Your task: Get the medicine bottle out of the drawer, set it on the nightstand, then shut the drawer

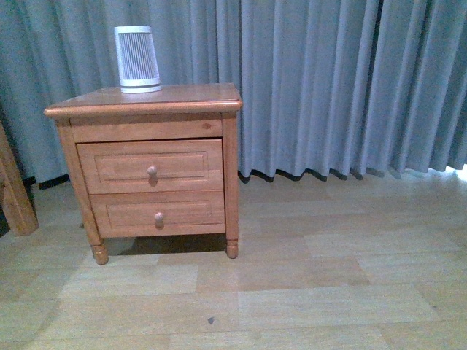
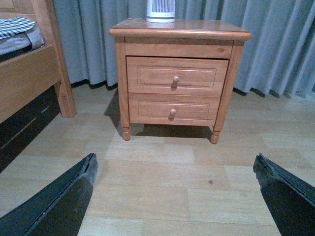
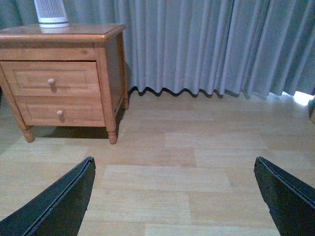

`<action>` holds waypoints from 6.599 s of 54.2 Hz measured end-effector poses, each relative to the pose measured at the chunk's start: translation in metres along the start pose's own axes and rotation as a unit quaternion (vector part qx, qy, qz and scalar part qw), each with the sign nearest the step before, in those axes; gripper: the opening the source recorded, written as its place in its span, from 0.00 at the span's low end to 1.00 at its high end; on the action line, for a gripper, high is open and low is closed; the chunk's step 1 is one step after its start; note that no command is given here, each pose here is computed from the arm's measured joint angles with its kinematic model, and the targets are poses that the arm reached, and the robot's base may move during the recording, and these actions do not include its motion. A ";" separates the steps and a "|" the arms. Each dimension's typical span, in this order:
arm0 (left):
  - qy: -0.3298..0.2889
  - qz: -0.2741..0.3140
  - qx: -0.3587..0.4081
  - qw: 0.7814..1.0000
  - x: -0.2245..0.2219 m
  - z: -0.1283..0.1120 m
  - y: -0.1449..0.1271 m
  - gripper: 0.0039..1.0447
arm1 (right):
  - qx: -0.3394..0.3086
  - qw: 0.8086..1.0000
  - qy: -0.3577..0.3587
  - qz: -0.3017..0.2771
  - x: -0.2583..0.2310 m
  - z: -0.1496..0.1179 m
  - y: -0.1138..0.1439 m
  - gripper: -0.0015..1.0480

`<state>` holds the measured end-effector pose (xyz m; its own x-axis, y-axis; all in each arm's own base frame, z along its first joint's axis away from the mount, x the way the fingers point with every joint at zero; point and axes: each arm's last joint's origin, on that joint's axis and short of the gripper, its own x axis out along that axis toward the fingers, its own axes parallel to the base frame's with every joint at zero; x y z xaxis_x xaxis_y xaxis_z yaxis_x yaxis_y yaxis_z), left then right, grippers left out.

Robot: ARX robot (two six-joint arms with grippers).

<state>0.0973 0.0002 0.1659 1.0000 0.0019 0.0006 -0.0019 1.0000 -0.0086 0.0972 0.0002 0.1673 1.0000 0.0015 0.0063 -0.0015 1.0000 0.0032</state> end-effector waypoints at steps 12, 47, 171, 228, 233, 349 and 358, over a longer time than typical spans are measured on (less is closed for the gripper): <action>0.000 0.000 0.000 1.000 0.000 0.000 0.000 0.94 | 0.000 1.000 0.000 0.000 0.000 0.000 0.000 0.93; 0.000 0.000 0.000 1.000 0.000 0.000 0.000 0.94 | 0.000 1.000 0.000 0.000 0.000 0.000 0.000 0.93; 0.191 -0.040 0.042 0.980 0.306 -0.100 -0.039 0.94 | 0.000 1.000 0.000 0.000 0.000 0.000 0.000 0.93; 0.176 -0.006 0.018 0.984 0.351 -0.124 -0.031 0.66 | 0.000 1.000 0.000 0.000 0.000 0.000 0.000 0.93; 0.175 -0.006 0.017 0.984 0.352 -0.123 -0.031 0.53 | 0.000 1.000 0.000 0.000 0.000 0.000 0.000 0.93; 0.191 -0.002 -0.085 0.978 0.088 0.001 -0.005 0.94 | 0.000 1.000 0.000 0.000 0.000 0.000 0.000 0.93; 0.129 -0.037 -0.090 0.987 0.055 0.060 -0.008 0.94 | 0.000 1.000 0.000 0.000 0.000 0.000 0.000 0.93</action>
<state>0.1520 -0.0069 0.2258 0.9645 -0.0965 -0.2458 0.0483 0.9796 -0.1951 0.0972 0.0002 0.1673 1.0000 0.0015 0.0063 -0.0015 1.0000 0.0032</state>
